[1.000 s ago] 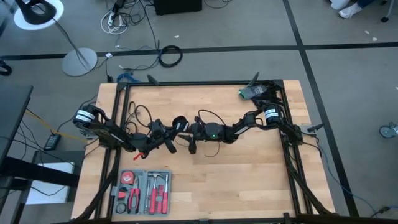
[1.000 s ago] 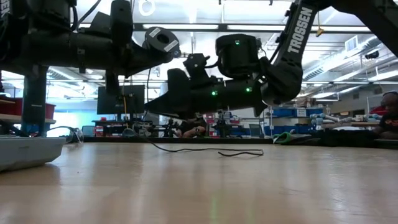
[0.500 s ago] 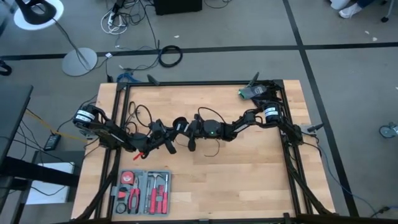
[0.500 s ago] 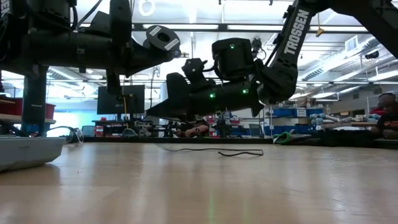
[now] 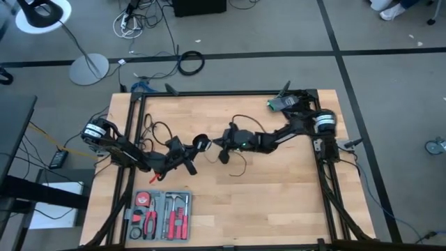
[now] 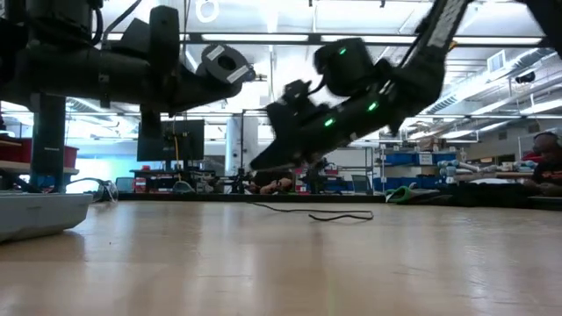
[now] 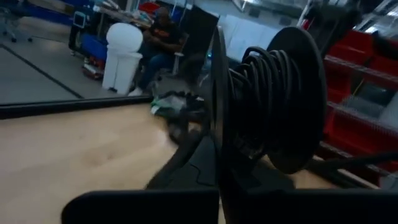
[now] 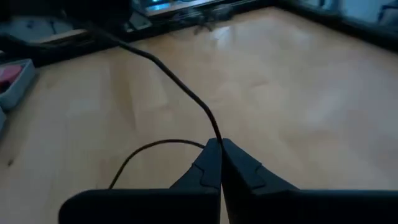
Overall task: Coil cords
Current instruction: Coil the black wire onto the spool
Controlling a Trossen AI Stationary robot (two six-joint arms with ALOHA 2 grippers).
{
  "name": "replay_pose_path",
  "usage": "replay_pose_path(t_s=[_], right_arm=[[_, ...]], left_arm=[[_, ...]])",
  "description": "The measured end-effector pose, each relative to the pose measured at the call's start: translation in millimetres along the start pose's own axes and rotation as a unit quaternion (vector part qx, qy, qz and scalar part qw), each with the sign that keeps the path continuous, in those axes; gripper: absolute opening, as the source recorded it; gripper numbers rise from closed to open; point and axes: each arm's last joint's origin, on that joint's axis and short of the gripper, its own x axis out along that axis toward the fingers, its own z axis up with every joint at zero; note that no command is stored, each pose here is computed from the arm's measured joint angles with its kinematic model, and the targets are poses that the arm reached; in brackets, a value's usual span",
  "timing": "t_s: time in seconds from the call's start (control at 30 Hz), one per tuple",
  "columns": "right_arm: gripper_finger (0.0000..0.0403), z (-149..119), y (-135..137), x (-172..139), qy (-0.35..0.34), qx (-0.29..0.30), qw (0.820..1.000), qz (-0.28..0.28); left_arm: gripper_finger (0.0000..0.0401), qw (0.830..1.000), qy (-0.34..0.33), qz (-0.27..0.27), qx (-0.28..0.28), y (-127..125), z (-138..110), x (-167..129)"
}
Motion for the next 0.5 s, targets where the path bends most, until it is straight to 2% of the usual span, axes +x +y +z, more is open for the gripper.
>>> replay_pose_path(t_s=[0.07, 0.2, 0.37, 0.5], right_arm=[[0.0001, 9.1, -2.5, -14.8, 0.005, 0.0, 1.0, -0.005], [0.0001, 29.4, -6.9, -40.5, 0.056, 0.012, 0.998, -0.005], [0.0, 63.1, -1.1, -59.4, 0.112, 0.001, 0.994, -0.009], [0.0, 74.0, 7.0, -65.7, 0.176, -0.009, 0.984, -0.012]], left_arm=[[0.0, 1.0, 0.013, 0.005, 0.001, 0.4, -3.4, 0.4], [0.0, 0.997, 0.068, 0.029, 0.027, -3.1, -16.0, 7.1], [0.0, 0.981, 0.149, 0.074, 0.098, -16.8, -27.2, 23.9], [0.0, 0.971, 0.166, 0.105, 0.137, -26.2, -24.7, 34.3]])
